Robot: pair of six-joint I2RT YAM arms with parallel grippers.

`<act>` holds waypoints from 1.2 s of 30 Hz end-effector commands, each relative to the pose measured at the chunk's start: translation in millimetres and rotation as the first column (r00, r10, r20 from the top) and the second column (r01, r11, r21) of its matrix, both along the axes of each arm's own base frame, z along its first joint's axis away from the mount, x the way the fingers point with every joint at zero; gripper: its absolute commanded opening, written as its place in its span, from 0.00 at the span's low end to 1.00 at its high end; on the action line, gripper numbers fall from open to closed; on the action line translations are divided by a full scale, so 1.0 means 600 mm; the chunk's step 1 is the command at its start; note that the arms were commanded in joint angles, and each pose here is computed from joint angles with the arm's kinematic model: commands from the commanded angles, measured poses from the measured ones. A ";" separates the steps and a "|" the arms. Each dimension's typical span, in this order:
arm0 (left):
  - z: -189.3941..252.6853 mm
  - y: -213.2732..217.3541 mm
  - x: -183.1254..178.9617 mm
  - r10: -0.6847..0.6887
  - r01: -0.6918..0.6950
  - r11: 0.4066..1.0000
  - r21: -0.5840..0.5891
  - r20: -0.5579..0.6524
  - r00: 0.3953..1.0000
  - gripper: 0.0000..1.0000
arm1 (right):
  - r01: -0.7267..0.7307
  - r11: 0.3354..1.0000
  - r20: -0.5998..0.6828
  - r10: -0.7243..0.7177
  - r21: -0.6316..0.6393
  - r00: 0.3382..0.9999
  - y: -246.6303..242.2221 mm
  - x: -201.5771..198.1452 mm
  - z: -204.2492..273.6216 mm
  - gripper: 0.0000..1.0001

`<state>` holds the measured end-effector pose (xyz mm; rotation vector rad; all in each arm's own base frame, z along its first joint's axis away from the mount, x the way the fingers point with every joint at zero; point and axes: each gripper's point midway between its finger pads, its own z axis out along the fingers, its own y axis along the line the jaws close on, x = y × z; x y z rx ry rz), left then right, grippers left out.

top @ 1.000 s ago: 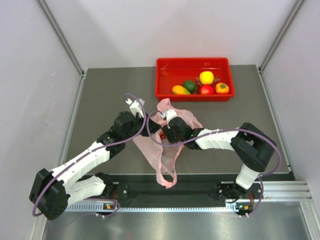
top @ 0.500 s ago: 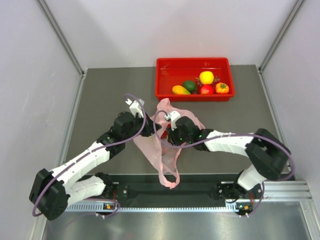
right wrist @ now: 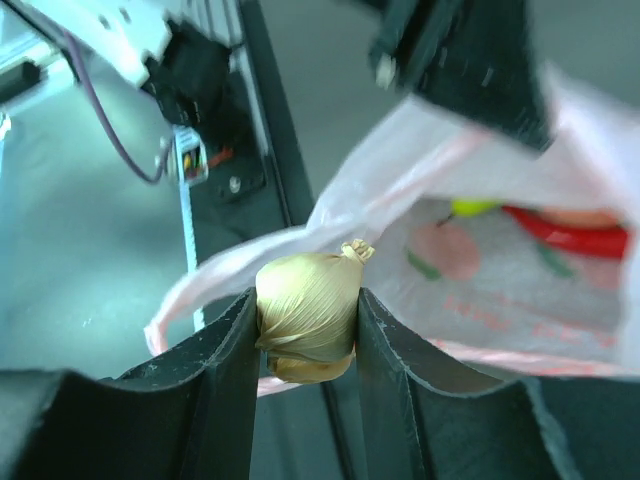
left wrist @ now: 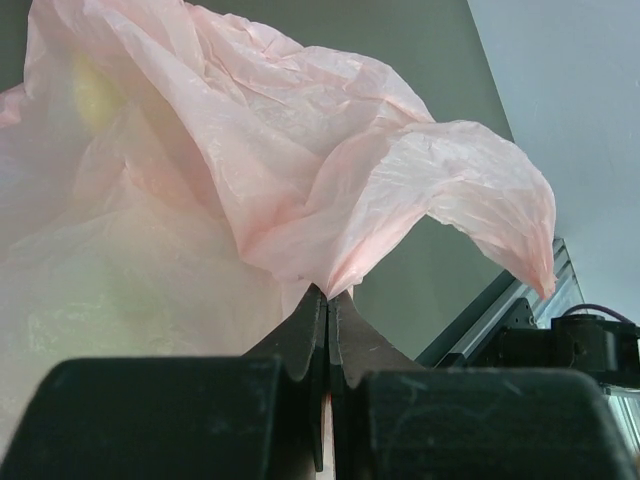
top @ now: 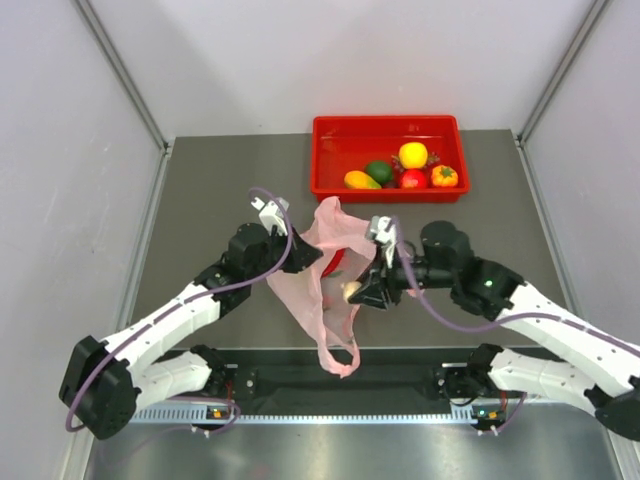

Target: Untie the knot of the plastic bag and take out the fruit

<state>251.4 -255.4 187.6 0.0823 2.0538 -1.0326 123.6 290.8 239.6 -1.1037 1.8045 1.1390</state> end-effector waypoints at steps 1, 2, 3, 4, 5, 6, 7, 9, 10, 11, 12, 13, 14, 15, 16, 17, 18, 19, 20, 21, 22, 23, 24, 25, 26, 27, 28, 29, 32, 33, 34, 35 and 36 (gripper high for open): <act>0.037 -0.013 0.014 -0.006 0.008 0.999 -0.044 0.063 0.998 0.00 | 0.010 0.992 0.164 -0.030 0.124 0.986 -0.031 0.010 0.112 0.00; 0.038 -0.013 0.014 -0.005 0.008 0.999 -0.046 0.063 0.998 0.00 | 0.109 0.984 0.198 -0.137 0.144 0.971 -0.047 0.049 0.134 0.00; 0.035 -0.014 0.014 -0.007 0.009 0.999 -0.043 0.059 0.998 0.00 | 0.251 0.958 0.222 -0.278 0.141 0.935 -0.063 0.103 0.139 0.00; 0.035 -0.014 0.014 -0.008 0.011 0.999 -0.043 0.058 0.998 0.00 | 0.342 0.927 0.227 -0.370 0.152 0.901 -0.078 0.140 0.158 0.00; 0.035 -0.015 0.014 -0.011 0.013 0.999 -0.044 0.056 0.998 0.00 | 0.469 0.873 0.220 -0.488 0.134 0.845 -0.110 0.196 0.157 0.00; 0.036 -0.016 0.014 -0.012 0.015 0.999 -0.045 0.056 0.998 0.00 | 0.585 0.808 0.201 -0.586 0.071 0.785 -0.129 0.257 0.127 0.00; 0.034 -0.016 0.014 -0.014 0.016 0.999 -0.043 0.056 0.998 0.00 | 0.654 0.751 0.192 -0.657 0.087 0.729 -0.146 0.298 0.143 0.00; 0.033 -0.016 0.015 -0.012 0.014 0.999 -0.039 0.056 0.998 0.00 | 0.809 0.587 0.187 -0.798 0.021 0.573 -0.205 0.402 0.101 0.00; 0.032 -0.016 0.015 -0.014 0.016 0.999 -0.038 0.054 0.998 0.00 | 0.843 0.535 0.179 -0.836 0.059 0.518 -0.219 0.439 0.120 0.00; 0.033 -0.016 0.014 -0.015 0.017 0.999 -0.039 0.055 0.998 0.00 | 0.882 0.468 0.180 -0.873 0.052 0.452 -0.252 0.476 0.115 0.00; 0.033 -0.017 0.013 -0.019 0.022 0.999 -0.040 0.055 0.998 0.00 | 0.926 0.378 0.189 -0.908 -0.011 0.373 -0.277 0.522 0.071 0.00; 0.032 -0.017 0.013 -0.020 0.022 0.999 -0.039 0.052 0.998 0.00 | 0.942 0.336 0.180 -0.928 0.017 0.327 -0.289 0.553 0.093 0.00; 0.032 -0.016 0.012 -0.021 0.023 0.999 -0.038 0.053 0.998 0.00 | 0.956 0.294 0.178 -0.941 0.006 0.289 -0.314 0.580 0.084 0.00; 0.031 -0.015 0.012 -0.020 0.022 0.999 -0.035 0.049 0.999 0.00 | 0.970 0.239 0.181 -0.953 -0.051 0.244 -0.331 0.614 0.040 0.00; 0.029 -0.015 0.011 -0.020 0.022 0.999 -0.034 0.048 0.999 0.00 | 0.977 0.213 0.175 -0.961 -0.028 0.215 -0.340 0.638 0.057 0.00; 0.029 -0.015 0.010 -0.022 0.024 0.999 -0.034 0.049 0.999 0.00 | 0.980 0.179 0.171 -0.966 -0.086 0.192 -0.360 0.664 0.013 0.00; 0.028 -0.015 0.009 -0.024 0.026 0.999 -0.031 0.047 0.999 0.00 | 0.983 0.159 0.175 -0.969 -0.091 0.173 -0.370 0.679 0.008 0.00; 0.027 -0.013 0.009 -0.023 0.025 0.999 -0.029 0.047 0.999 0.00 | 0.987 0.142 0.176 -0.972 -0.073 0.153 -0.379 0.698 0.021 0.00; 0.028 -0.013 0.008 -0.022 0.024 0.999 -0.029 0.051 0.998 0.00 | 0.982 0.142 0.173 -0.971 -0.128 0.163 -0.387 0.715 -0.018 0.00; 0.027 -0.012 0.008 -0.022 0.023 0.999 -0.026 0.052 0.998 0.00 | 0.979 0.139 0.169 -0.972 -0.146 0.164 -0.392 0.725 -0.029 0.00; 0.026 -0.011 0.008 -0.020 0.022 0.999 -0.025 0.051 0.998 0.00 | 0.982 0.142 0.174 -0.971 -0.124 0.162 -0.393 0.744 -0.007 0.00; 0.025 -0.010 0.008 -0.017 0.019 1.000 -0.024 0.050 0.999 0.00 | 0.976 0.131 0.168 -0.972 -0.174 0.161 -0.403 0.761 -0.048 0.00; 0.023 -0.010 0.009 -0.017 0.018 1.000 -0.020 0.051 0.999 0.00 | 0.965 0.142 0.161 -0.971 -0.219 0.179 -0.405 0.763 -0.066 0.01; 0.023 -0.010 0.009 -0.018 0.019 1.000 -0.020 0.050 0.999 0.00 | 0.972 0.144 0.155 -0.972 -0.186 0.174 -0.409 0.784 -0.040 0.03; 0.023 -0.011 0.009 -0.020 0.021 1.000 -0.020 0.050 0.999 0.00 | 0.963 0.149 0.147 -0.972 -0.225 0.185 -0.409 0.796 -0.074 0.05; 0.022 -0.011 0.009 -0.018 0.019 1.000 -0.020 0.048 0.999 0.00 | 0.960 0.147 0.149 -0.971 -0.237 0.185 -0.411 0.801 -0.080 0.10; 0.022 -0.011 0.009 -0.019 0.020 1.000 -0.021 0.046 0.999 0.00 | 0.968 0.146 0.151 -0.972 -0.203 0.178 -0.412 0.816 -0.058 0.35; 0.021 -0.012 0.010 -0.020 0.021 1.000 -0.021 0.045 0.999 0.00 | 0.966 0.151 0.150 -0.971 -0.212 0.185 -0.411 0.825 -0.073 0.44; 0.021 -0.013 0.010 -0.022 0.023 0.999 -0.022 0.046 0.999 0.00 | 0.969 0.158 0.146 -0.971 -0.187 0.187 -0.409 0.839 -0.050 0.84; 0.021 -0.013 0.011 -0.020 0.021 1.000 -0.022 0.046 0.999 0.00 | 0.971 0.159 0.145 -0.972 -0.179 0.186 -0.408 0.838 -0.040 0.98; 0.022 -0.013 0.012 -0.018 0.020 1.000 -0.023 0.046 0.999 0.00 | 0.971 0.162 0.143 -0.972 -0.178 0.188 -0.406 0.834 -0.036 1.00; 0.024 -0.013 0.011 -0.020 0.021 0.999 -0.025 0.049 0.999 0.00 | 0.975 0.167 0.145 -0.971 -0.149 0.189 -0.406 0.825 -0.007 1.00; 0.025 -0.014 0.012 -0.020 0.021 0.999 -0.025 0.051 0.998 0.00 | 0.972 0.168 0.145 -0.971 -0.166 0.192 -0.410 0.813 -0.015 1.00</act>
